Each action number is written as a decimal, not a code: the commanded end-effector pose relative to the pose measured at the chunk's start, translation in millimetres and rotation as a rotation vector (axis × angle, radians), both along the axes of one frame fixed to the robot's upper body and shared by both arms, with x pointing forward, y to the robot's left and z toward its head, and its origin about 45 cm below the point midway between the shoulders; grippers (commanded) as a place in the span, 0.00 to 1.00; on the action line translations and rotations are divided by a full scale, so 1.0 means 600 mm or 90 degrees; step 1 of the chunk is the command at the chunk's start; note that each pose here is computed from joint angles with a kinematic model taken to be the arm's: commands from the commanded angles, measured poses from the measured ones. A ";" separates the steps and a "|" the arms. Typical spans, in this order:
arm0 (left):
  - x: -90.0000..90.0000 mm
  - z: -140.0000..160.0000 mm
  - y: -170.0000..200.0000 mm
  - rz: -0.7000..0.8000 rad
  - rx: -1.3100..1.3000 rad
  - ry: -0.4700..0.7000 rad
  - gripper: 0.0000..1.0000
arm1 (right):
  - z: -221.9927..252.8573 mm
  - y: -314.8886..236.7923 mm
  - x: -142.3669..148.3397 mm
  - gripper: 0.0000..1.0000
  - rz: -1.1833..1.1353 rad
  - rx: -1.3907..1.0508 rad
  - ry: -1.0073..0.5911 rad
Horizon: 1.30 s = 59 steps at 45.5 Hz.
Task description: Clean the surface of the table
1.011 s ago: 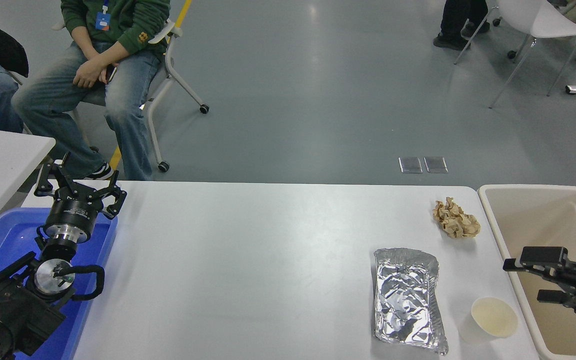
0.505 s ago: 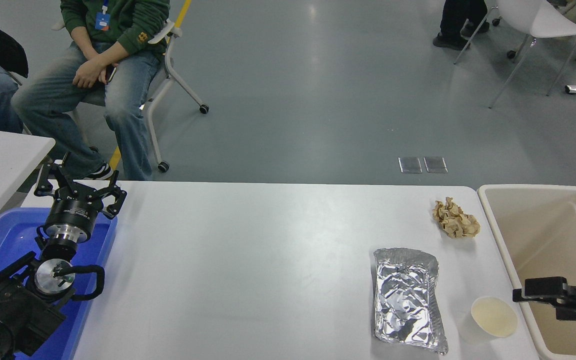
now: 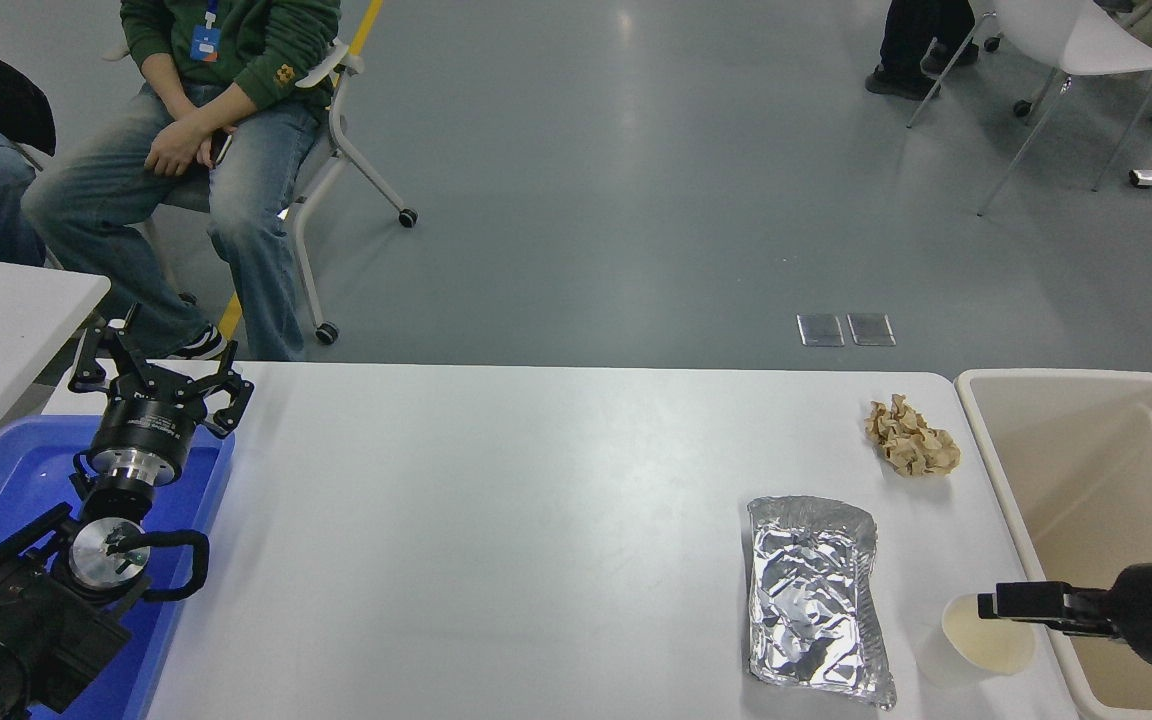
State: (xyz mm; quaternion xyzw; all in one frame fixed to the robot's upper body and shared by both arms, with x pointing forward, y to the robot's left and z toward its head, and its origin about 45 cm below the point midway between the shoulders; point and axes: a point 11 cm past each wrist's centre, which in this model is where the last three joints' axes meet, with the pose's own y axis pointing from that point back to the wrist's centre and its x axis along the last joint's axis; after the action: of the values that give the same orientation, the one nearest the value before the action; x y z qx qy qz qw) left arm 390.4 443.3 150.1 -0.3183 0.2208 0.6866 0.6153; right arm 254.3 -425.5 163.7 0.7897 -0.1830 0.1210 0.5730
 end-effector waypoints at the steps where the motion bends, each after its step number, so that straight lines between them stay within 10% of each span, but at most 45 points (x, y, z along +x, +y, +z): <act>1: 0.000 0.000 0.000 0.000 0.000 0.000 1.00 | -0.016 -0.008 -0.016 1.00 0.005 -0.015 0.013; 40: 0.000 0.000 0.000 0.000 0.000 0.000 1.00 | -0.039 -0.007 -0.011 0.97 0.011 -0.030 -0.015; 59: 0.000 0.000 0.000 0.000 0.000 0.000 1.00 | -0.044 -0.014 -0.018 0.31 0.056 -0.049 -0.021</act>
State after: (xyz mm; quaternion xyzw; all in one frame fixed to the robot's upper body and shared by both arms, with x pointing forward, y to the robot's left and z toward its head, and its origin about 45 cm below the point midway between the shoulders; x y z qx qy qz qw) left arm 390.4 443.4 150.1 -0.3183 0.2208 0.6866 0.6153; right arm 245.1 -431.0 138.9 0.7747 -0.1643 0.1558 0.5905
